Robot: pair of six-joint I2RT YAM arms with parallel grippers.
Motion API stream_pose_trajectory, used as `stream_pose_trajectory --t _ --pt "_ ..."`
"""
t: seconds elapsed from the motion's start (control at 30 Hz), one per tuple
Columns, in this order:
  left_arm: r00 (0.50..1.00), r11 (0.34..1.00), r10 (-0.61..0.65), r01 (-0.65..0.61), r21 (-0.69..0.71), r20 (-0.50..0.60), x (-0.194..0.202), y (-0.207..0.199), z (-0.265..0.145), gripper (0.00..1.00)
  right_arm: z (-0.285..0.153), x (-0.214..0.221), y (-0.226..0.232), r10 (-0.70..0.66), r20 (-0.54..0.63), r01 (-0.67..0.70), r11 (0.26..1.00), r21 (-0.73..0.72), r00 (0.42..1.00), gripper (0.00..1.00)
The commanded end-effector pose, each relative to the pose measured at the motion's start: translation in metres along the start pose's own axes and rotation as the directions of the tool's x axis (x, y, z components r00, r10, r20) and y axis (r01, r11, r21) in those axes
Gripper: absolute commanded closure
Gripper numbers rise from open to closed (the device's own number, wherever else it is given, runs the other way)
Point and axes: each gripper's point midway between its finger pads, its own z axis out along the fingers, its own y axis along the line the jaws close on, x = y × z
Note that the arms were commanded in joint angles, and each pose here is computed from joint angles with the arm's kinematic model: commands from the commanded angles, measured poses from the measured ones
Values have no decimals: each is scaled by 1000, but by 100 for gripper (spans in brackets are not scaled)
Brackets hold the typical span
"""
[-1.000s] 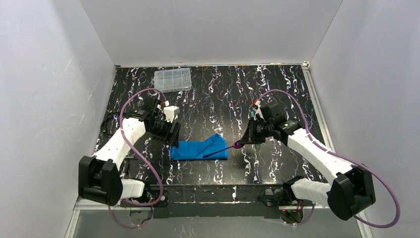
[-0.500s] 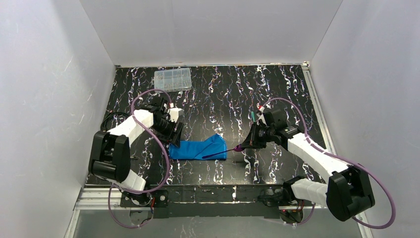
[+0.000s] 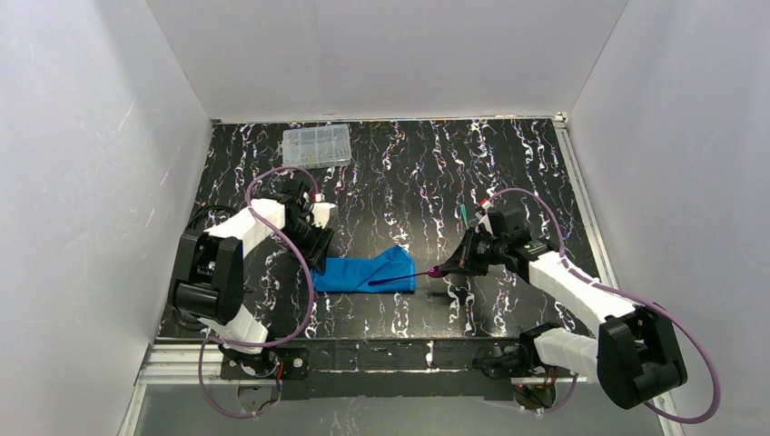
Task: Fold the napkin into a case and place the utensils inside
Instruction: Insert the spoon into the folded napkin.
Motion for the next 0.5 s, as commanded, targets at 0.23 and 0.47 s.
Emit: stream_pose_trajectory --t 0.23,0.47 --pt "999 1000 -1 1 -4 -37 -2 5 4 63 9 -11 4 27 68 -22 997 -79 997 99" --pt "998 1000 -8 9 15 -59 -1 4 9 71 17 -14 3 35 93 -24 993 -115 995 99"
